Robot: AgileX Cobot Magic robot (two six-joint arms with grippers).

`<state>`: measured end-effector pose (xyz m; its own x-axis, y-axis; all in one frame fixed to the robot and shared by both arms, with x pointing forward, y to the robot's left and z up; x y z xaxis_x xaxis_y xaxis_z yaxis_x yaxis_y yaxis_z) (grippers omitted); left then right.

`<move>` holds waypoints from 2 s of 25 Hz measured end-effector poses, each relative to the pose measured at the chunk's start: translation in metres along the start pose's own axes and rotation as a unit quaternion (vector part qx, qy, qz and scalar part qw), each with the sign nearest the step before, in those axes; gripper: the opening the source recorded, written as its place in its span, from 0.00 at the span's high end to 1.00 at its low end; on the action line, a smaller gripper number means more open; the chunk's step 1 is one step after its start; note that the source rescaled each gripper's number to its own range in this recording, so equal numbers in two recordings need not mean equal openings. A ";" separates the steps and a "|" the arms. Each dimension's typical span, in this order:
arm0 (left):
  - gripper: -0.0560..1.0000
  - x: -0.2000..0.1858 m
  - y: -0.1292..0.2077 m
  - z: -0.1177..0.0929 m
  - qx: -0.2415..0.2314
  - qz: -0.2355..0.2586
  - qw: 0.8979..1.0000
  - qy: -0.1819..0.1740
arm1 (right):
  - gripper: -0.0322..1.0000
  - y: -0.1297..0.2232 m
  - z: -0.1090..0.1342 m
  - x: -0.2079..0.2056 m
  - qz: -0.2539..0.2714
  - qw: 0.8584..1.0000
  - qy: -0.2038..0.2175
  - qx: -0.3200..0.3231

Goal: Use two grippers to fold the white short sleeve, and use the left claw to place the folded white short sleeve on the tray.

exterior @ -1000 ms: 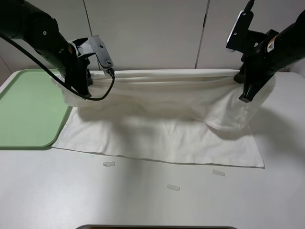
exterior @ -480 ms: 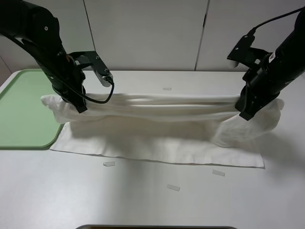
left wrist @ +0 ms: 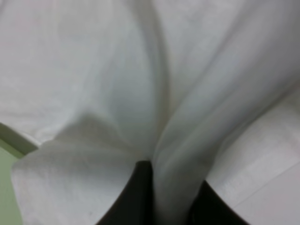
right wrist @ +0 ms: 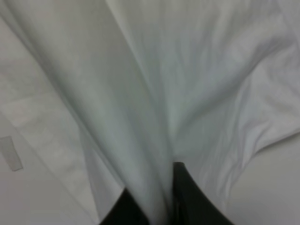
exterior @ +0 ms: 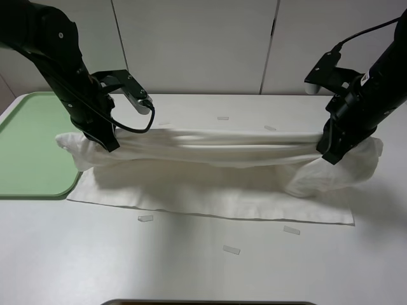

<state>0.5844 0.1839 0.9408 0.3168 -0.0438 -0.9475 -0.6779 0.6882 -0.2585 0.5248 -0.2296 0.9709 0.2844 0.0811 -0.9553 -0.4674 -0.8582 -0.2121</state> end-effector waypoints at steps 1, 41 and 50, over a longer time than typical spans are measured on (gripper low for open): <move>0.92 0.000 0.000 0.000 -0.001 0.000 1.000 0.001 | 0.95 0.000 0.000 0.000 0.001 1.000 -0.002 0.001; 0.00 -0.097 -0.020 0.005 -0.032 -0.122 0.991 -0.053 | 0.00 0.013 0.005 -0.002 0.044 0.997 -0.031 0.052; 0.00 -0.112 -0.009 0.003 -0.112 -0.102 0.988 -0.040 | 0.00 0.008 0.010 -0.003 0.026 0.995 -0.056 0.080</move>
<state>0.5567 0.1850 1.0496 0.5081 -0.1018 -0.8553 -0.7209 0.4931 -0.4870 0.5117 -0.2312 0.9696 0.1665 0.1024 -0.9807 -0.6094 -0.7712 -0.1840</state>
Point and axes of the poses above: a point on each arm's last joint axis where the gripper is mounted, x pointing out along that axis toward the gripper, z along the wrist's bending axis when the last joint is at zero, y = z × x, the point moved 2 cm from there along x, pointing out along that axis toward the gripper, and after that the axes turned 10 degrees about -x, right-handed, at the moved point
